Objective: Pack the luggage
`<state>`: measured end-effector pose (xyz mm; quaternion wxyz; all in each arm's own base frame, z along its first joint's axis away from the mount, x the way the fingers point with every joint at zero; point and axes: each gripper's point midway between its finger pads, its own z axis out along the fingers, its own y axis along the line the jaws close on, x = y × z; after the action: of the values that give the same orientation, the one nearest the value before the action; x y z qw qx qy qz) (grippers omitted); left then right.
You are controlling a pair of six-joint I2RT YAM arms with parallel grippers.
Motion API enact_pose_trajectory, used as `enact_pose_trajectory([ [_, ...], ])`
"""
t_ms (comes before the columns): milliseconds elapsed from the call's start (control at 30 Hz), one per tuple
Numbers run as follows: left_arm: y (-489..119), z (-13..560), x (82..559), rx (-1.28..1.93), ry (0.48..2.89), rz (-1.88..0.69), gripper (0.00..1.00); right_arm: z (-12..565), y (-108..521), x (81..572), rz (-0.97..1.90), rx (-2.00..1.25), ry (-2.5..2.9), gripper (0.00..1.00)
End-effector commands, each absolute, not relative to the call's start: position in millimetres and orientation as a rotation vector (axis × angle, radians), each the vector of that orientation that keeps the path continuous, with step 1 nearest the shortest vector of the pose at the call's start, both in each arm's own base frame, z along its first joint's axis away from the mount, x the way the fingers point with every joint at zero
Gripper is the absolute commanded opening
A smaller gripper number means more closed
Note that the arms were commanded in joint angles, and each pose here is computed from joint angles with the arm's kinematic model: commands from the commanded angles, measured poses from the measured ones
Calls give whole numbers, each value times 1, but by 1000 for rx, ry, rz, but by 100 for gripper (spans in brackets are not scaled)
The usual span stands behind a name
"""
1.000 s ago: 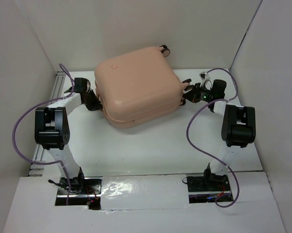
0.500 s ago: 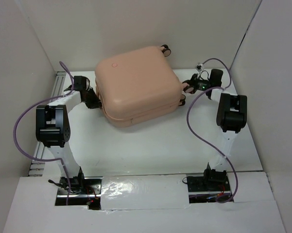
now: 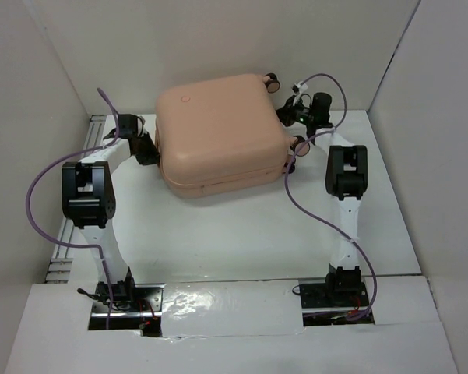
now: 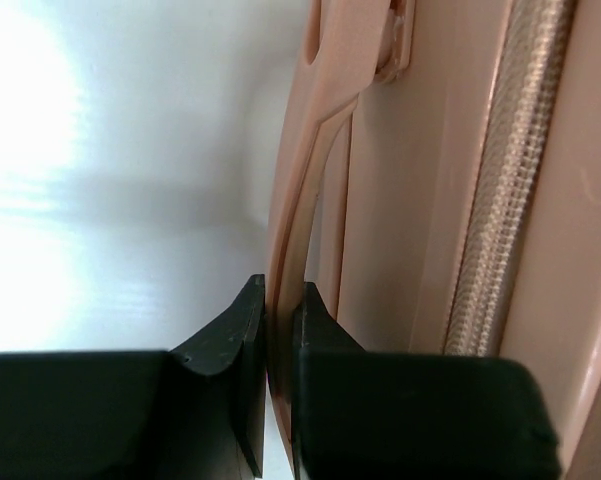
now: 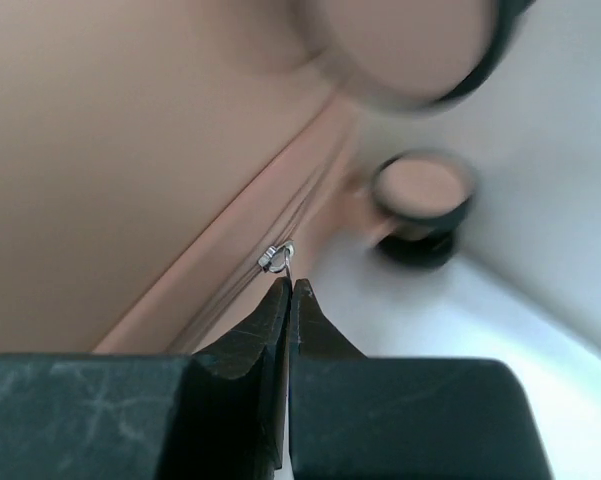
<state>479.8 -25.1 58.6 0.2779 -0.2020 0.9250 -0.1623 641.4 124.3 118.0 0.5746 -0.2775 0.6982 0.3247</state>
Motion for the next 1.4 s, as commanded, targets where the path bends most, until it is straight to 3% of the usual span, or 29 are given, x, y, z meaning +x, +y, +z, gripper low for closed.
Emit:
enact_pose_trajectory([
  [0, 60, 19, 486, -593, 2472, -63, 0, 143, 20, 724, 234, -176, 1550, 0],
  [67, 61, 25, 495, -564, 2457, -70, 0, 147, 15, 736, 274, 13, 1487, 0],
  [200, 47, 29, 516, -436, 2451, -74, 0, 135, 72, 728, 443, -79, 1445, 0],
  [233, 48, 31, 521, -423, 2444, -71, 0, 165, 81, 726, 428, -120, 1379, 0],
  [267, 42, 32, 527, -392, 2438, -61, 0, 134, 90, 708, 428, -147, 1437, 0],
  [333, 29, 40, 551, -297, 2415, -59, 0, 184, 116, 679, 379, -252, 1317, 0],
  [367, 24, 42, 562, -265, 2400, -59, 0, 153, 122, 658, 385, -264, 1387, 0],
  [433, 7, 47, 580, -213, 2384, -70, 0, 192, 135, 630, 415, -317, 1305, 0],
  [467, 0, 55, 600, -172, 2351, -114, 0, 167, 134, 610, 444, -296, 1359, 0],
  [567, -21, 73, 624, -96, 2299, -158, 0, 194, 148, 573, 485, -330, 1304, 0],
  [600, -30, 78, 626, -79, 2287, -165, 1, 176, 155, 555, 488, -350, 1344, 0],
  [667, -31, 77, 625, -84, 2296, -133, 20, 196, 160, 534, 486, -359, 1328, 0],
  [700, -24, 85, 626, -119, 2280, -93, 49, 180, 165, 515, 505, -367, 1373, 0],
  [767, -17, 96, 615, -154, 2279, -50, 74, 198, 178, 487, 529, -391, 1340, 0],
  [800, 0, 106, 616, -234, 2251, 17, 96, 189, 179, 477, 532, -386, 1370, 0],
  [833, 17, 120, 611, -290, 2238, 55, 100, 203, 187, 470, 547, -400, 1350, 0],
  [1000, 95, 212, 594, -629, 2108, 106, 100, 196, 189, 465, 513, -405, 1412, 0],
  [1233, 93, 307, 543, -608, 1998, 44, 100, 217, 220, 436, 553, -475, 1385, 0],
  [1367, 113, 363, 503, -654, 1875, 186, 100, 218, 253, 410, 610, -544, 1402, 0],
])
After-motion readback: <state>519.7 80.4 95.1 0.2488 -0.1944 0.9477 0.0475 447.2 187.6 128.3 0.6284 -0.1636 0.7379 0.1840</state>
